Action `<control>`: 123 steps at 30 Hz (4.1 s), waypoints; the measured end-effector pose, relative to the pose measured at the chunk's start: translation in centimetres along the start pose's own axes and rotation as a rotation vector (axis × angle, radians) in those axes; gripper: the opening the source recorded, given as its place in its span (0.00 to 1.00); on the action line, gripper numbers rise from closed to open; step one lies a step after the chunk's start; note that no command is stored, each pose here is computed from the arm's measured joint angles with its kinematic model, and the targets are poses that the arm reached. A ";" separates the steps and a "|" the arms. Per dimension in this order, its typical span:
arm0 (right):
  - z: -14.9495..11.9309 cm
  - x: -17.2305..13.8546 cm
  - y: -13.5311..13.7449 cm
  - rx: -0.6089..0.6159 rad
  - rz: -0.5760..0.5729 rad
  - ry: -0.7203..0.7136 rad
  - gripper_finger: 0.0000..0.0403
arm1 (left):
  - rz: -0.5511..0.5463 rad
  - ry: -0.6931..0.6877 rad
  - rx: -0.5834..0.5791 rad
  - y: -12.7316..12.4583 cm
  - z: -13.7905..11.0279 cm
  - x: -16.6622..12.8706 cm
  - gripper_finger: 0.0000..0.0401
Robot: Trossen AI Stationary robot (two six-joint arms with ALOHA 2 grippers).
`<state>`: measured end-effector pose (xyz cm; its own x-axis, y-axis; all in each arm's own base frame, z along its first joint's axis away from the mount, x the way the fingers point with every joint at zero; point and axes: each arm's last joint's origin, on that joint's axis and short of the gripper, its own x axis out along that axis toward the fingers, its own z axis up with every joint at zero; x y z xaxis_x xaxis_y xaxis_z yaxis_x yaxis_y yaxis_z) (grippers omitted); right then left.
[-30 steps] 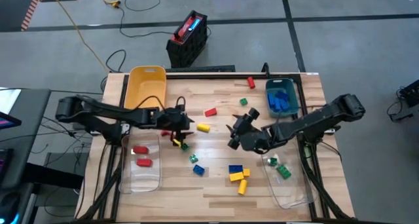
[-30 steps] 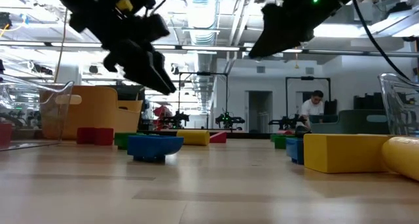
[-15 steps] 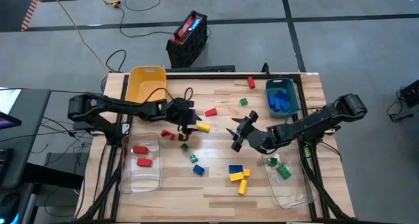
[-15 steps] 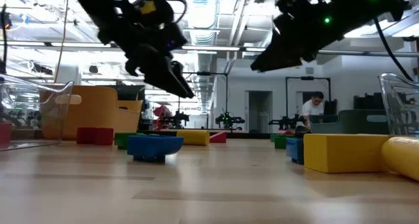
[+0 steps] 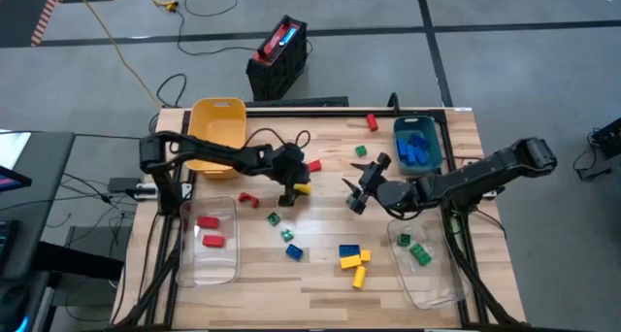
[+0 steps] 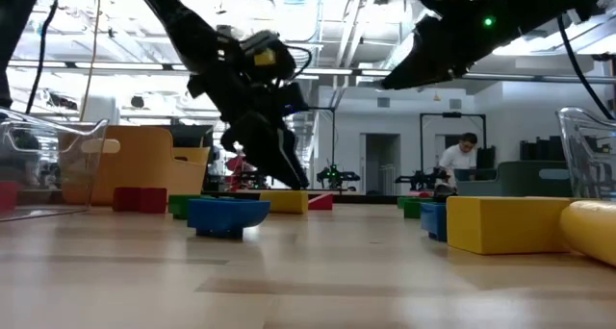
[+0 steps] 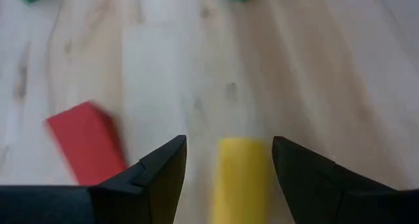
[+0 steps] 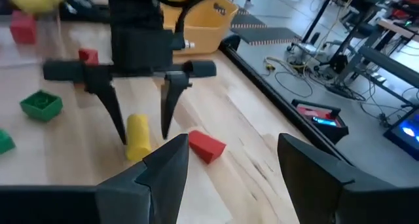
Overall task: Sort blocks
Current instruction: Put the yellow wooden block into the yellow bin
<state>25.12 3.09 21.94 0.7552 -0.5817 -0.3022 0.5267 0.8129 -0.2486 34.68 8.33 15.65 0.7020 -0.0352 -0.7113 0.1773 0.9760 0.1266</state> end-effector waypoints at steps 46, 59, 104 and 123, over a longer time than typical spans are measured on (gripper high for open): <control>-1.1 -0.4 -1.4 0.092 0.026 -0.044 0.62 | 0.517 -0.068 -0.319 4.1 -2.7 -15.6 0.31; 0.0 0.2 -2.4 0.028 -0.003 -0.120 0.62 | 0.878 -0.133 -0.601 3.3 -9.1 -18.5 0.31; 5.6 5.5 -10.7 -0.027 0.228 -0.252 0.62 | 1.108 -0.162 -0.841 -0.4 -13.7 -18.7 0.59; 4.2 3.5 -8.2 0.097 0.197 -0.017 0.62 | 0.314 -0.411 -0.158 -6.0 -1.4 -15.9 0.56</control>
<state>25.11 -5.44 26.80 0.8532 -0.4116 -0.3205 0.4028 0.9102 -0.0966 21.52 3.34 25.19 0.9220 0.2134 -0.3230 -0.1683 0.9723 0.1619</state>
